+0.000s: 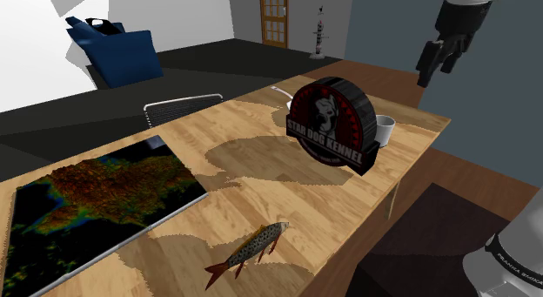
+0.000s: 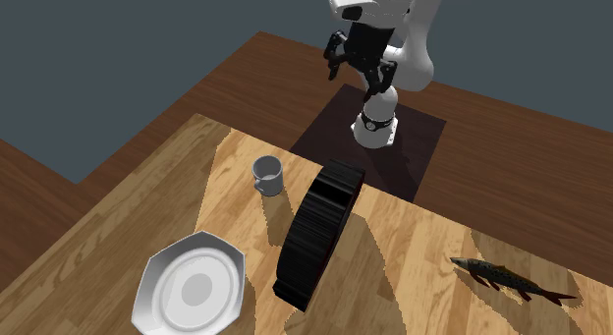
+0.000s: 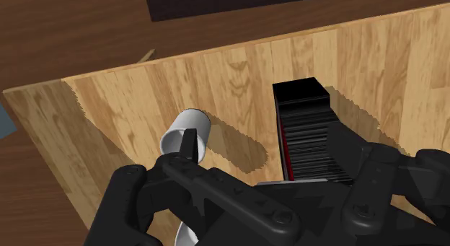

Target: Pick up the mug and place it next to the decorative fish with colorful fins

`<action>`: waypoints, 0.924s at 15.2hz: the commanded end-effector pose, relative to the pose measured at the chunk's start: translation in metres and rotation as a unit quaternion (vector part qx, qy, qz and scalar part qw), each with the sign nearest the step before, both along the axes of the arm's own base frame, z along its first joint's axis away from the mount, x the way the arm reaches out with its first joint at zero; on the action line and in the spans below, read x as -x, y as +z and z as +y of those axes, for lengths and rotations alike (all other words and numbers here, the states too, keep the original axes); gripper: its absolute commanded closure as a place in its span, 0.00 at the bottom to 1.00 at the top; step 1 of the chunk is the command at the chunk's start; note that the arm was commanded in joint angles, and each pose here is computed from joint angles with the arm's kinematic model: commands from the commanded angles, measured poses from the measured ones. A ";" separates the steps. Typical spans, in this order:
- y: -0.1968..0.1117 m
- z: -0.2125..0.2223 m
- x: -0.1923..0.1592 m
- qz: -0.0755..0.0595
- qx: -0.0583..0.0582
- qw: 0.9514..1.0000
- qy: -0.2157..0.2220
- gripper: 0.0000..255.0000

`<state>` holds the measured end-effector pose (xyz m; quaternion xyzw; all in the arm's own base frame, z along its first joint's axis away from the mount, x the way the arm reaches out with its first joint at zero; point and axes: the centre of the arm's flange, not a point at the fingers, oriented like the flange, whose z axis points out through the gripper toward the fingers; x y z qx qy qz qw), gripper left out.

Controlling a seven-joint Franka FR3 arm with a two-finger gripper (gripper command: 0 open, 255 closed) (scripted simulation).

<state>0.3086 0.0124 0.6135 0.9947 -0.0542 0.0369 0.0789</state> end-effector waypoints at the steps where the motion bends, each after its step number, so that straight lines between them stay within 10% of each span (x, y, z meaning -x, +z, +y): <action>1: 0.000 0.000 0.000 0.000 0.000 1.000 0.000 0.00; 14: -0.129 -0.076 -0.094 0.020 -0.027 0.999 0.017 0.00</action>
